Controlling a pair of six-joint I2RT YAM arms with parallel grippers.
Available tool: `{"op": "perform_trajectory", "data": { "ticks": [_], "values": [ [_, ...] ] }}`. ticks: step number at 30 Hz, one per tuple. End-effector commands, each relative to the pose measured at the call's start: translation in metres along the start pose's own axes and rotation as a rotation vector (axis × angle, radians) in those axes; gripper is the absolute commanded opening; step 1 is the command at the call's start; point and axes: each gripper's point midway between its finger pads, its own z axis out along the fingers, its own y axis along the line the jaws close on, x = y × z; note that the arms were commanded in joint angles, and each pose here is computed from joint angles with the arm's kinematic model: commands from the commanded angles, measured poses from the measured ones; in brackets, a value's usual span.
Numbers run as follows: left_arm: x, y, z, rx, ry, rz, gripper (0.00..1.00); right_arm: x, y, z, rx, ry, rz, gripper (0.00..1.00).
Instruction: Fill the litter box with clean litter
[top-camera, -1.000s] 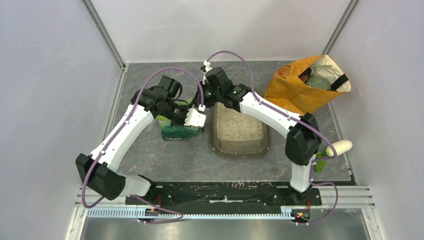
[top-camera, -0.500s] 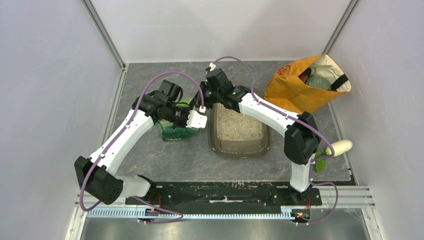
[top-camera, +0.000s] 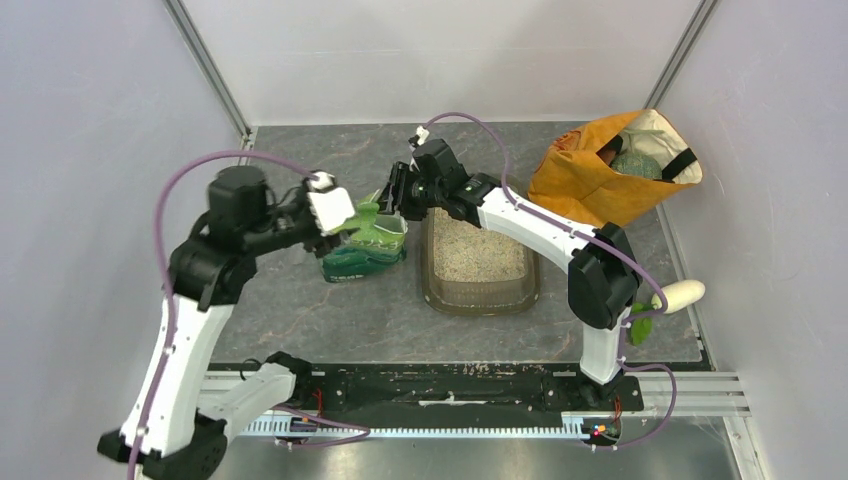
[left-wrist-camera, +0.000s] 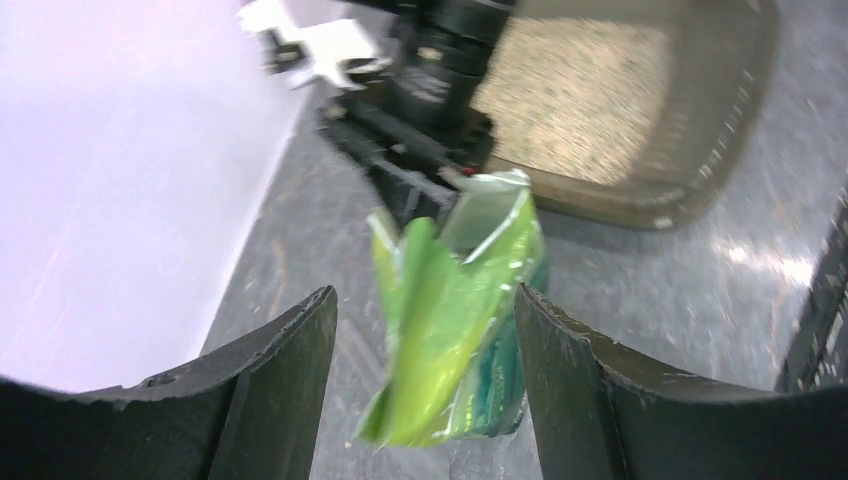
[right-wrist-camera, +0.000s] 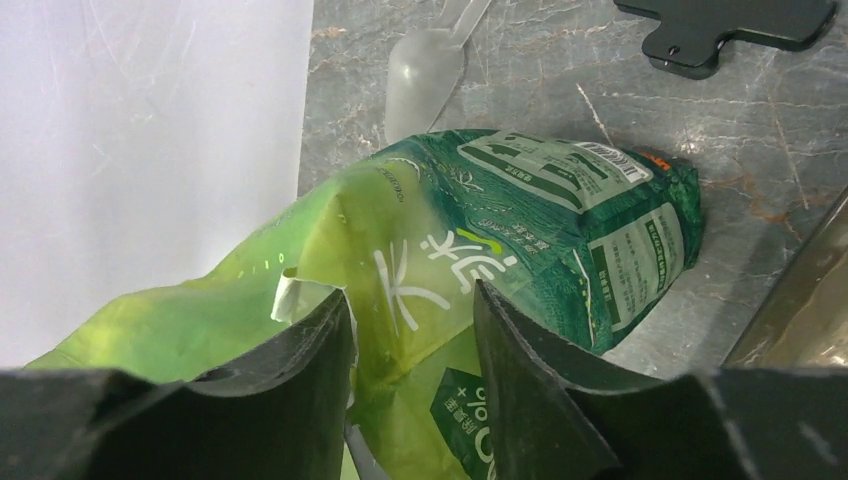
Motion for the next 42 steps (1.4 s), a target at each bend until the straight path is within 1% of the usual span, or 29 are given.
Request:
{"op": "perform_trajectory", "data": {
  "ticks": [1,4,7,9,11,13,15,18,20,22,25,28,29,31,34,38,42],
  "values": [
    [-0.02,0.039,-0.029,-0.253,-0.109,-0.216,0.72,-0.012,0.012,-0.017,-0.017,-0.037,-0.064,0.54],
    [-0.011,0.058,-0.047,-0.42,-0.118,-0.305,0.72,-0.017,0.009,-0.022,0.016,-0.053,-0.084,0.59],
    [0.003,0.077,-0.066,-0.582,-0.123,-0.409,0.75,-0.022,0.012,-0.029,0.016,-0.073,-0.099,0.64],
    [0.02,0.091,-0.077,-0.696,-0.083,-0.509,0.76,-0.027,0.017,-0.035,0.011,-0.088,-0.115,0.68],
    [0.042,0.102,-0.087,-0.782,-0.03,-0.601,0.76,-0.033,0.021,-0.042,0.013,-0.112,-0.131,0.68],
    [0.061,0.107,-0.09,-0.818,0.029,-0.677,0.76,-0.04,0.023,-0.05,0.021,-0.139,-0.145,0.69],
    [0.081,0.116,-0.101,-0.888,0.074,-0.751,0.76,-0.043,0.024,-0.054,0.021,-0.151,-0.155,0.7],
    [0.089,0.125,-0.108,-0.932,0.056,-0.788,0.76,-0.045,0.023,-0.057,0.025,-0.154,-0.166,0.7],
    [0.09,0.131,-0.11,-0.947,0.043,-0.802,0.76,-0.045,0.023,-0.058,0.02,-0.15,-0.177,0.7],
    [0.089,0.135,-0.106,-0.928,0.032,-0.801,0.75,-0.044,0.019,-0.055,0.03,-0.147,-0.177,0.7],
    [0.103,0.137,-0.097,-0.907,0.069,-0.828,0.74,-0.042,0.009,-0.045,0.06,-0.132,-0.179,0.69],
    [0.115,0.131,-0.081,-0.831,0.091,-0.796,0.77,-0.041,-0.003,-0.034,0.089,-0.116,-0.143,0.7],
    [0.122,0.128,-0.078,-0.813,0.118,-0.794,0.77,-0.043,-0.003,-0.033,0.086,-0.116,-0.138,0.71],
    [0.143,0.125,-0.076,-0.8,0.183,-0.84,0.77,-0.045,0.007,-0.035,0.046,-0.115,-0.142,0.75],
    [0.164,0.127,-0.08,-0.793,0.171,-0.915,0.77,-0.053,0.029,-0.045,-0.033,-0.143,-0.174,0.78],
    [0.205,0.135,-0.084,-0.813,0.233,-0.998,0.77,-0.066,0.059,-0.064,-0.135,-0.199,-0.219,0.81],
    [0.252,0.131,-0.07,-0.692,0.336,-1.064,0.78,-0.077,0.08,-0.079,-0.196,-0.238,-0.269,0.83]
  ]
}}
